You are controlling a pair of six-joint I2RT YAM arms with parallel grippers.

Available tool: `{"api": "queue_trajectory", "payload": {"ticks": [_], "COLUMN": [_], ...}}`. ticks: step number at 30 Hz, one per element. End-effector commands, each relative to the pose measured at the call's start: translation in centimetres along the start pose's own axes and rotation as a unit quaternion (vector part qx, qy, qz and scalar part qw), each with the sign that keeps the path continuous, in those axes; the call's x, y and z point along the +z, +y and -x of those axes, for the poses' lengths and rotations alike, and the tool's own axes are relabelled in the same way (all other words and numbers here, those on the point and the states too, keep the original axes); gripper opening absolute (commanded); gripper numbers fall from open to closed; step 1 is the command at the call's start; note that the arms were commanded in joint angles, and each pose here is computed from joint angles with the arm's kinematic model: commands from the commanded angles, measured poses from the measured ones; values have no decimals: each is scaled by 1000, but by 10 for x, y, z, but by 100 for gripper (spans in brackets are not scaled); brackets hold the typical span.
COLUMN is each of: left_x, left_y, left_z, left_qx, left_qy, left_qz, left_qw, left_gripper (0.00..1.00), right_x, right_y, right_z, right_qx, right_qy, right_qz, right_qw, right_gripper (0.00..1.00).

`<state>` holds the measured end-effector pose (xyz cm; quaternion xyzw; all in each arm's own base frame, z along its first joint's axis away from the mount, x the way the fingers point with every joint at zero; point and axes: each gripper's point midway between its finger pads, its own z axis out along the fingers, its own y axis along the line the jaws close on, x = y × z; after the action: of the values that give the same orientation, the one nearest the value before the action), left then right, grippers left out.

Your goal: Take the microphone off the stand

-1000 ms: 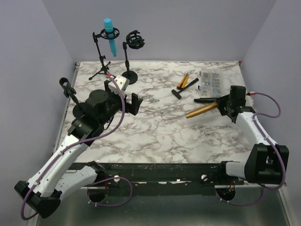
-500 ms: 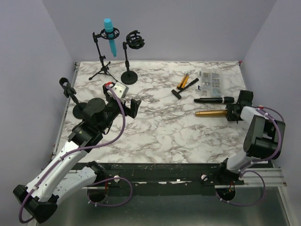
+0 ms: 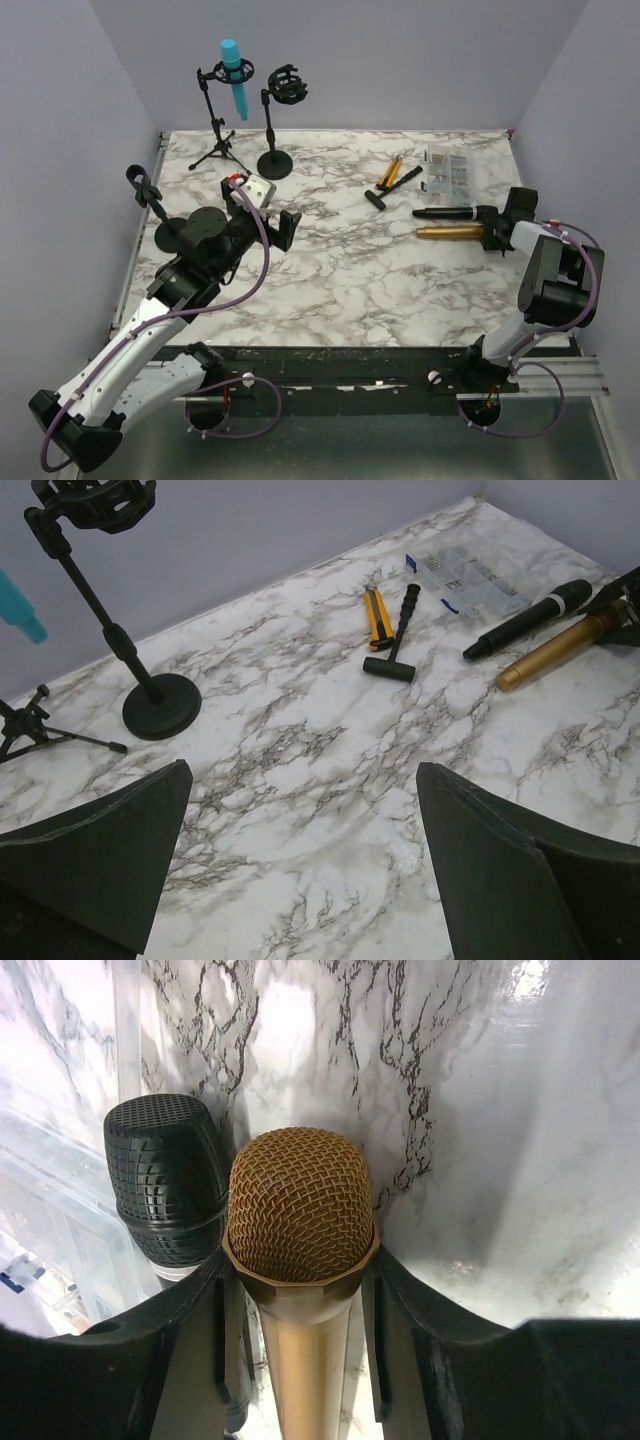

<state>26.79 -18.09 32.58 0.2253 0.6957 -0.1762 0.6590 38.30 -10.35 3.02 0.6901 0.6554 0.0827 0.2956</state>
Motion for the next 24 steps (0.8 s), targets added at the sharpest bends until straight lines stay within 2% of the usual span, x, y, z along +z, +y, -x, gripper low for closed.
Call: {"api": "queue_trajectory", "payload": {"ticks": [1, 4, 10, 16, 18, 20, 22, 24], "left_x": [1, 2, 4, 6, 7, 9, 14, 20], "left_y": [0, -2, -2, -1, -1, -1, 1, 2], "left_z": [10, 8, 5, 2, 0, -2, -6, -12], "left_qx": [4, 7, 10, 11, 9, 6, 1, -20], "left_qy": [-12, -7, -2, 3, 5, 6, 14, 33], "left_qz": [0, -5, -6, -3, -2, 0, 7, 17], "left_qw": [1000, 1000, 1000, 1000, 1000, 1000, 1000, 999], "left_gripper": [99, 99, 99, 99, 99, 99, 99, 99], "right_x": [4, 1, -11, -41, -57, -73, -92, -112], "right_y": [-2, -1, 4, 14, 17, 21, 31, 47], "right_z": [2, 2, 1, 1, 4, 10, 15, 12], "right_qx": [16, 13, 10, 2, -8, -29, -78, -155], "right_qy": [-6, -4, 0, 11, 6, -7, -20, -15], "right_qz": [4, 14, 32, 68, 84, 101, 134, 188], "right_qw": [1000, 1000, 999, 998, 996, 994, 988, 970], "right_gripper": [46, 54, 77, 86, 92, 99, 100, 100]}}
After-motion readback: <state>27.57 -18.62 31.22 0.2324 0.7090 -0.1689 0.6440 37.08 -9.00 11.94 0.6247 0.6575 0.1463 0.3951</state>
